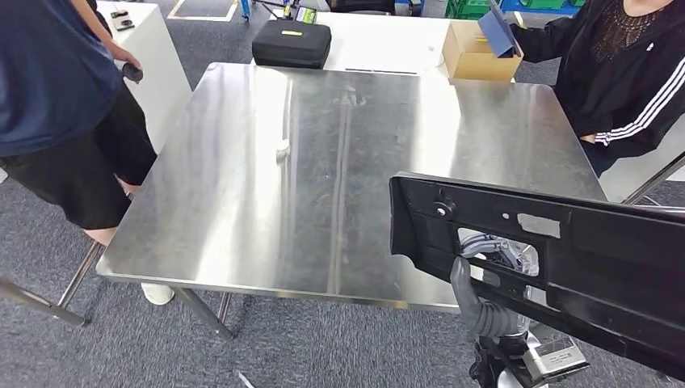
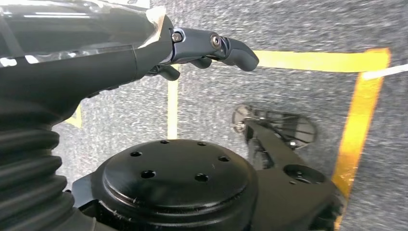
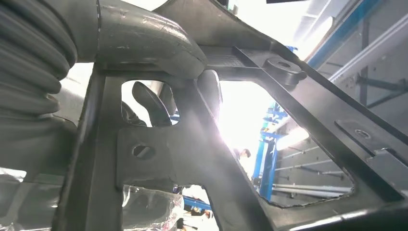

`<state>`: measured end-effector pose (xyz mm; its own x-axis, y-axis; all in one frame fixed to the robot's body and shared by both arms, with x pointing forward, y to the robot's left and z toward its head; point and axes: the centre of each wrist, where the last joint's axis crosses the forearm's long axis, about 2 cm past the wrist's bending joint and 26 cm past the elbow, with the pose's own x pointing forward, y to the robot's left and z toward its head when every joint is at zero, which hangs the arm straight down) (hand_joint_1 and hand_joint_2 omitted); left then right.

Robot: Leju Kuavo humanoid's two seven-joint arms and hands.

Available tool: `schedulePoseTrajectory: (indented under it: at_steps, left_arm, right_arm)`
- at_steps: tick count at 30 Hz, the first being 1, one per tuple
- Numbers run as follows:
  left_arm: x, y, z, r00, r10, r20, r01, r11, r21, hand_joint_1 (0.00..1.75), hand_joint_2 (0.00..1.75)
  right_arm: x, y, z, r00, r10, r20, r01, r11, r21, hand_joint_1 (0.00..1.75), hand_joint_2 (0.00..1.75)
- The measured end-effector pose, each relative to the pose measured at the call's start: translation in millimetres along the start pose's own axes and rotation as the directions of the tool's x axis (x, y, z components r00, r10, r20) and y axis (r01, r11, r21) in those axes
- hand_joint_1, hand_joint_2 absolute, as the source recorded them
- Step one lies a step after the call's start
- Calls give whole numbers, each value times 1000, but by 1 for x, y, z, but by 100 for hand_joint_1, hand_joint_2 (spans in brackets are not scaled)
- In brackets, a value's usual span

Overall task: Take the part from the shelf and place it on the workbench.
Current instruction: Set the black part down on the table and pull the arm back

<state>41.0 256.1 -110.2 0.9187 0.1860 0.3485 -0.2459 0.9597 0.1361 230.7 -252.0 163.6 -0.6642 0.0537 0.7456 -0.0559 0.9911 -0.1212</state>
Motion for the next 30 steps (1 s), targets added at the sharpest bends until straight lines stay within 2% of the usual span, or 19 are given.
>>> schedulePoseTrajectory:
  at_steps: [6,12,20,23,27,30]
  left_arm:
    - [3,-2,0,1000,2,6,-2,1000,-4,0,175]
    - [3,-1,0,1000,-10,-5,10,1000,13,0,175]
    - [9,-2,-2,998,-57,-2,57,998,6,0,175]
    - [9,-2,-2,998,-66,2,66,998,4,0,175]
    - [9,-2,-2,996,-89,7,89,996,-3,0,175]
    - [11,-2,-2,995,-104,8,104,995,-9,0,175]
  right_arm:
    - [0,5,-8,1000,-20,16,19,1000,19,175,175]
    - [-8,24,-17,999,-54,-6,55,992,113,175,175]
    - [-38,79,-70,992,-101,-72,119,939,323,175,175]
    - [-45,89,-80,992,-96,-83,120,925,361,175,175]
    - [-56,101,-90,991,-37,-126,86,907,412,175,175]
    - [-65,118,-113,990,44,-133,19,898,440,175,175]
